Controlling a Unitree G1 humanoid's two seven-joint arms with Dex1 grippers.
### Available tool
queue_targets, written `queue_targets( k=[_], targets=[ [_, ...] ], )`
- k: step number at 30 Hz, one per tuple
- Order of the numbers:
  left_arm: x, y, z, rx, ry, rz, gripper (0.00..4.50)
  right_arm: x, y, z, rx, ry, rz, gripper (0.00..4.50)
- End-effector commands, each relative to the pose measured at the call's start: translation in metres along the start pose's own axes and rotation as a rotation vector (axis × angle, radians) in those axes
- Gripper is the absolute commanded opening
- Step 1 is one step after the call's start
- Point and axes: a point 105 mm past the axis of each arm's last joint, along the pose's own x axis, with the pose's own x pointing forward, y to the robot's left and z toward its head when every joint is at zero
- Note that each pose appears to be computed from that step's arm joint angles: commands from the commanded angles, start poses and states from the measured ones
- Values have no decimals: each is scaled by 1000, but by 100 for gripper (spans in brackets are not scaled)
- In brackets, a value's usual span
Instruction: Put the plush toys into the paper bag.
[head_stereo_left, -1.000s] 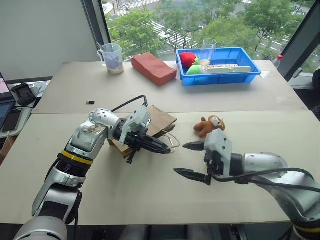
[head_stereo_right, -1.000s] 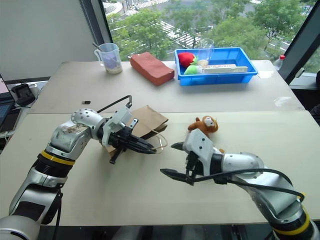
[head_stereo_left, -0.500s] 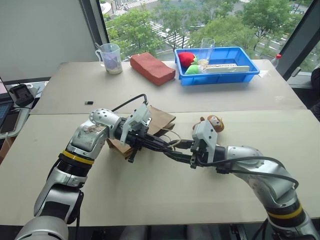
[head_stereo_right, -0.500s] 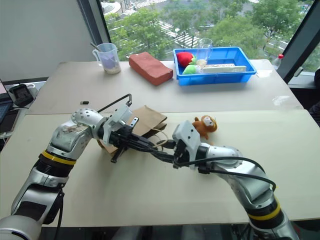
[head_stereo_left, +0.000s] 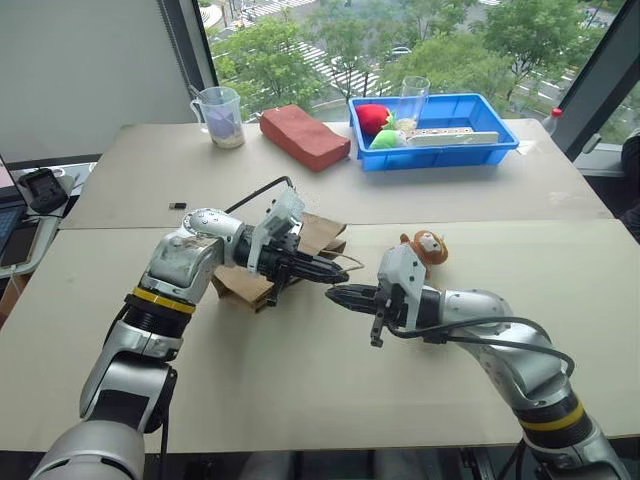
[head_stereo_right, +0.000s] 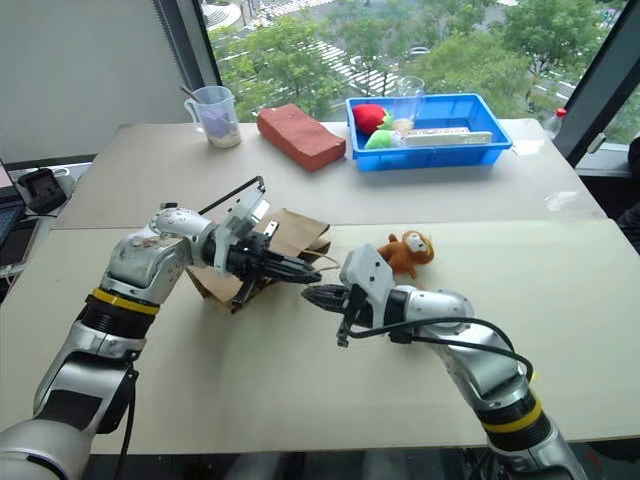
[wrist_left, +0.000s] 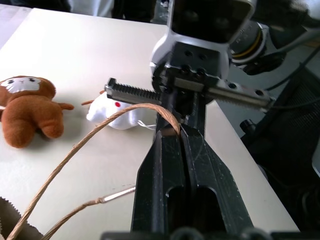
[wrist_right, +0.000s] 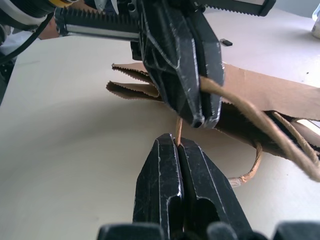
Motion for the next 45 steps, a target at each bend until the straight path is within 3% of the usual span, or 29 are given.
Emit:
queue_targets(
  k=[1,11,19,24,37,44,45],
  targets=[
    [-23,8,43,98,-93,85,0,1,0,-31,17,98,5,2],
    [-27,9,43,118,-82,132,0,10,-6,-32,0,89,9,2],
    [-55,25,61,169,-108,276,0,-14,6,-82,-56,366,97,2],
    [-46,15,50,195,-50,208,0,-8,0,-59,34,245,43,2],
    [-34,9,33,235,2,141,0,-38,7,8,145,86,74,440],
    [-30,7,40,237,-33,123,0,-39,-9,27,278,-19,-55,446],
    [-30,7,41,231,-43,122,0,-33,-11,26,280,-30,-74,422]
  ],
)
